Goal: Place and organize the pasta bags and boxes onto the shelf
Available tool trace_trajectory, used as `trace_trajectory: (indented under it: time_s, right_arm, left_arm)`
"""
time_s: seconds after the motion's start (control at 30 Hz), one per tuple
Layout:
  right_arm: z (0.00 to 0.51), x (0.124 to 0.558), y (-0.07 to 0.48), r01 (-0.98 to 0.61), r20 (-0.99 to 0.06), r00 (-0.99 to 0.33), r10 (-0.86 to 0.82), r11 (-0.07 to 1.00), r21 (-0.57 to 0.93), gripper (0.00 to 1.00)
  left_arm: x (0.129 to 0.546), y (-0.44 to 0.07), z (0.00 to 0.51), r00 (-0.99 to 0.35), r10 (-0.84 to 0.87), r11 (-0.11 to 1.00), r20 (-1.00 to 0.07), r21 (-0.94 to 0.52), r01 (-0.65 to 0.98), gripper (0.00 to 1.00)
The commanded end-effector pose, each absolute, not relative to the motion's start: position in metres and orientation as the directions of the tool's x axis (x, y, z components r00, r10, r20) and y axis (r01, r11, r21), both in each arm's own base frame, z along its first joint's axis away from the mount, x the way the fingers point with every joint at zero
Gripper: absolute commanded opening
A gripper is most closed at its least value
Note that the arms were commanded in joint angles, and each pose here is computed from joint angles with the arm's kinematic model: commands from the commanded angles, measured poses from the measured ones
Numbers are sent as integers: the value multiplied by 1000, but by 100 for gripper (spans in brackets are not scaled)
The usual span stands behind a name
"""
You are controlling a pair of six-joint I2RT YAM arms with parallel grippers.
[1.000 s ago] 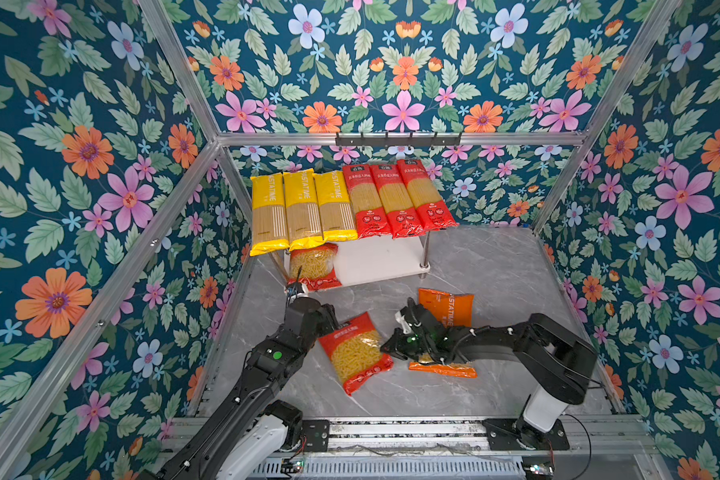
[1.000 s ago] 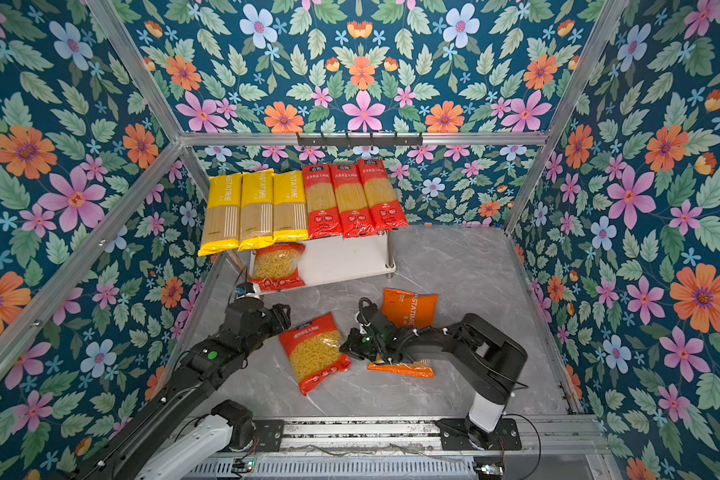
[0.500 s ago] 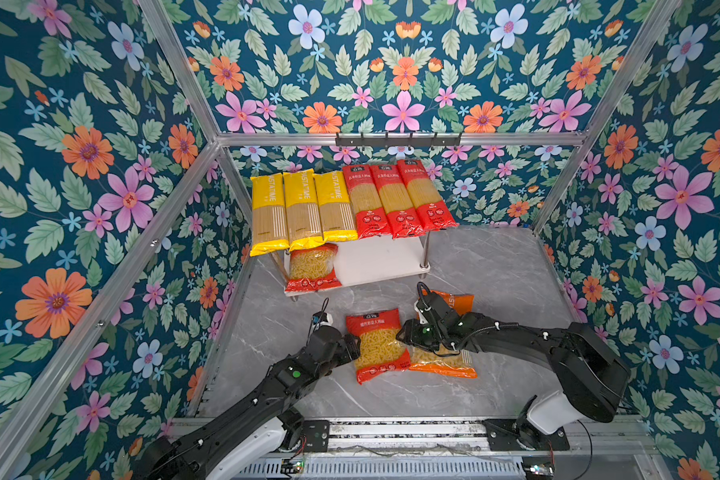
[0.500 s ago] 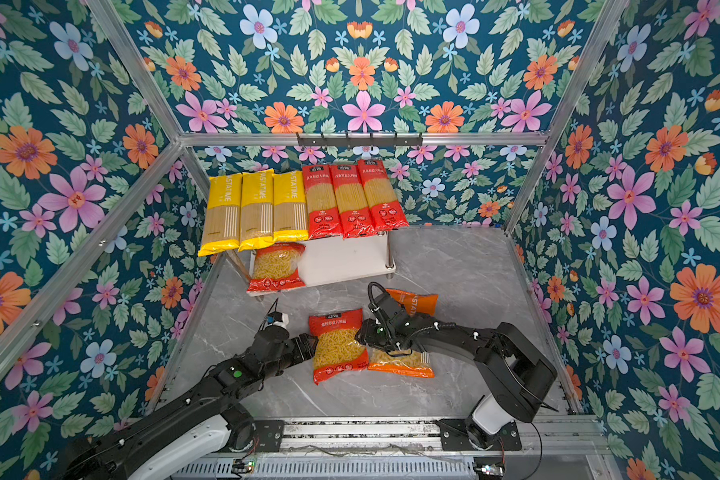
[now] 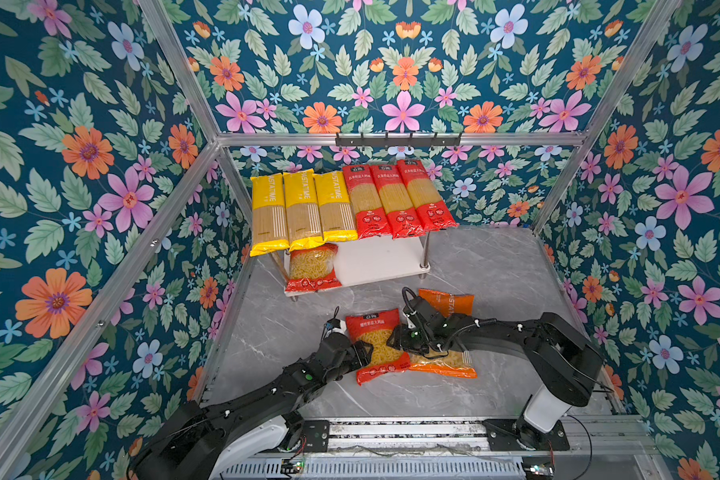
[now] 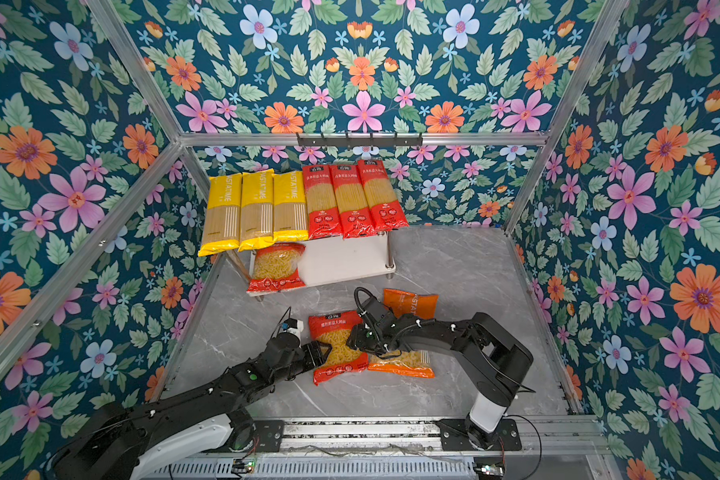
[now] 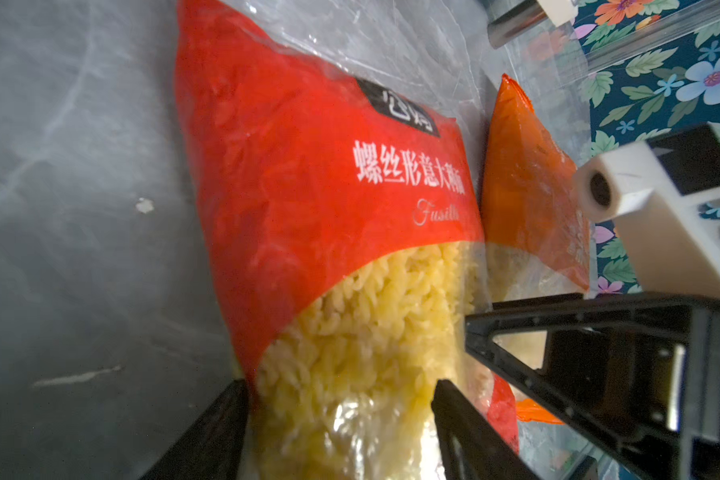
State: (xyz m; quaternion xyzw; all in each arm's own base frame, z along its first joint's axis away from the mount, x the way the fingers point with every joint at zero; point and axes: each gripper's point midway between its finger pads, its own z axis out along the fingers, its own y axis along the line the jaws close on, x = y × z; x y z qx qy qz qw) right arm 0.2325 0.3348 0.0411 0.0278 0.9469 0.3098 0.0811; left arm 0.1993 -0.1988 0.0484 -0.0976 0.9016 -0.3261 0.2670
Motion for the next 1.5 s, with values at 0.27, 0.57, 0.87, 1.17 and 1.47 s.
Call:
trace_trajectory:
  time_s: [0.27, 0.57, 0.87, 1.17, 1.47]
  right_arm:
    - [41, 233, 345, 14, -141, -981, 131, 778, 628, 53]
    - [55, 238, 348, -23, -195, -969, 151, 730, 683, 45]
    - [54, 238, 347, -32, -205, -967, 150, 730, 683, 34]
    - [56, 238, 349, -34, -203, -968, 150, 719, 694, 28]
    - [86, 242, 356, -128, -288, -947, 144, 652, 747, 20]
  left_arm:
    - [207, -209, 57, -810, -367, 756, -456, -654, 25, 64]
    - [209, -224, 66, -807, -351, 747, -475, -662, 65, 52]
    - [210, -228, 69, -802, -341, 749, -490, -658, 83, 42]
    - [209, -227, 72, -797, -340, 749, -499, -656, 92, 38]
    - [211, -226, 86, -777, -332, 750, -535, -649, 126, 29]
